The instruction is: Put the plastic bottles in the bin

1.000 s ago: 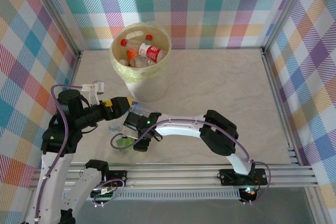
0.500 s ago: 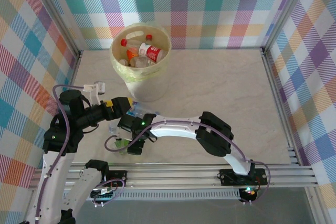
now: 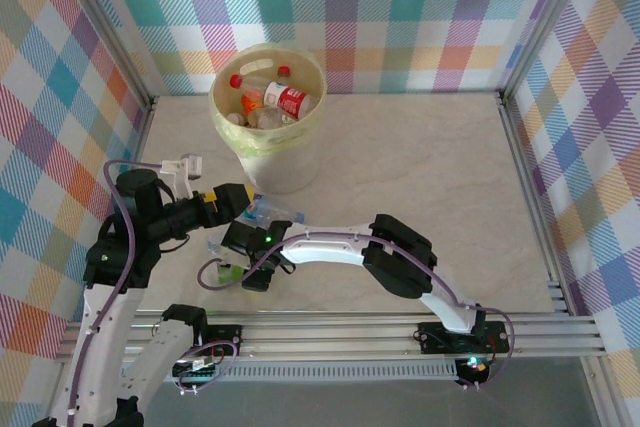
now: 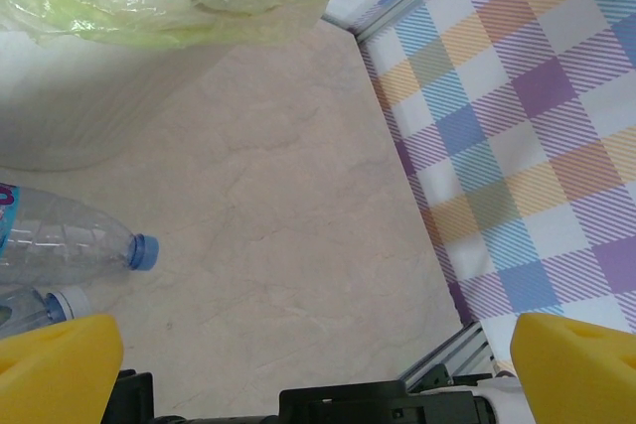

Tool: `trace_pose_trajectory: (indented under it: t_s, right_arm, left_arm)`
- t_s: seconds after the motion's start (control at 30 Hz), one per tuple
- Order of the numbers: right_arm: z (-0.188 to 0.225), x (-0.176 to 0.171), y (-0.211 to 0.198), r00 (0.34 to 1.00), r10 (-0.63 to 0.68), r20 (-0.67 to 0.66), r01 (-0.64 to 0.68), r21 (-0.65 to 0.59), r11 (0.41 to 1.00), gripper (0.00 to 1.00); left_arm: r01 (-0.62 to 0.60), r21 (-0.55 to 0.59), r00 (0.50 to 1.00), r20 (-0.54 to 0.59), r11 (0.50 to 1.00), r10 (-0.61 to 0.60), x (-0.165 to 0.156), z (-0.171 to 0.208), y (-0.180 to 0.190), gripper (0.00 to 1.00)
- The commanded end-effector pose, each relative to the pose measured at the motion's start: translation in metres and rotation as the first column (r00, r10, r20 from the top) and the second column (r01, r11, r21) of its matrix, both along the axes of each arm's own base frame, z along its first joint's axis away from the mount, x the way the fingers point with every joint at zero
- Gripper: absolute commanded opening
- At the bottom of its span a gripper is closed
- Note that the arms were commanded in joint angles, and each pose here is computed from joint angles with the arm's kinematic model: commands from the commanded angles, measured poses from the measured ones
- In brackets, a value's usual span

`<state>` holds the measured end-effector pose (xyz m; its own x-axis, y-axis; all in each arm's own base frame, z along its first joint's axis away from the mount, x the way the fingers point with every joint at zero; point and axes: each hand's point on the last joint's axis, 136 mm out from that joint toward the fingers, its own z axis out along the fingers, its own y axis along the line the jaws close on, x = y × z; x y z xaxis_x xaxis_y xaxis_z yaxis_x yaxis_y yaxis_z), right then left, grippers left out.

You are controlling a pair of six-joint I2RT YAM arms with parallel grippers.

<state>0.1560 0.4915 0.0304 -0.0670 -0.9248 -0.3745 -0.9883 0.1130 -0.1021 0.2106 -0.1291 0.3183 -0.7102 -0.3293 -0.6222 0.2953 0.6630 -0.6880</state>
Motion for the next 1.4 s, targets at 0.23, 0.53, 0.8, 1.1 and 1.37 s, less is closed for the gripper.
trace_pose_trajectory:
  t_s: [0.23,0.53,0.8,1.1,1.37]
  right_arm:
    - [0.010,-0.007,-0.039,0.992,-0.123,-0.013,0.123,-0.004,0.992,0.59]
    - [0.016,-0.012,-0.089,0.963,-0.268,-0.031,0.269,0.003,0.963,0.55]
    - [0.016,-0.016,-0.123,0.928,-0.369,-0.050,0.370,-0.008,0.929,0.56]
    - [0.035,-0.003,-0.153,0.801,-0.576,-0.160,0.594,0.092,0.800,0.54]
    - [0.082,0.010,-0.168,0.713,-0.650,-0.262,0.700,0.221,0.679,0.54]
  left_arm:
    - [0.008,-0.024,1.000,0.017,1.000,-0.007,0.001,-0.002,-0.002,1.00]
    - [0.005,-0.027,1.000,0.030,1.000,-0.005,-0.001,0.000,-0.001,1.00]
    - [0.015,-0.055,1.000,0.019,0.998,-0.014,0.002,-0.004,-0.005,1.00]
    - [0.028,-0.113,1.000,-0.003,0.993,-0.029,0.000,-0.002,-0.011,1.00]
    - [0.038,-0.198,0.994,-0.093,0.979,-0.057,-0.003,-0.028,-0.032,1.00]
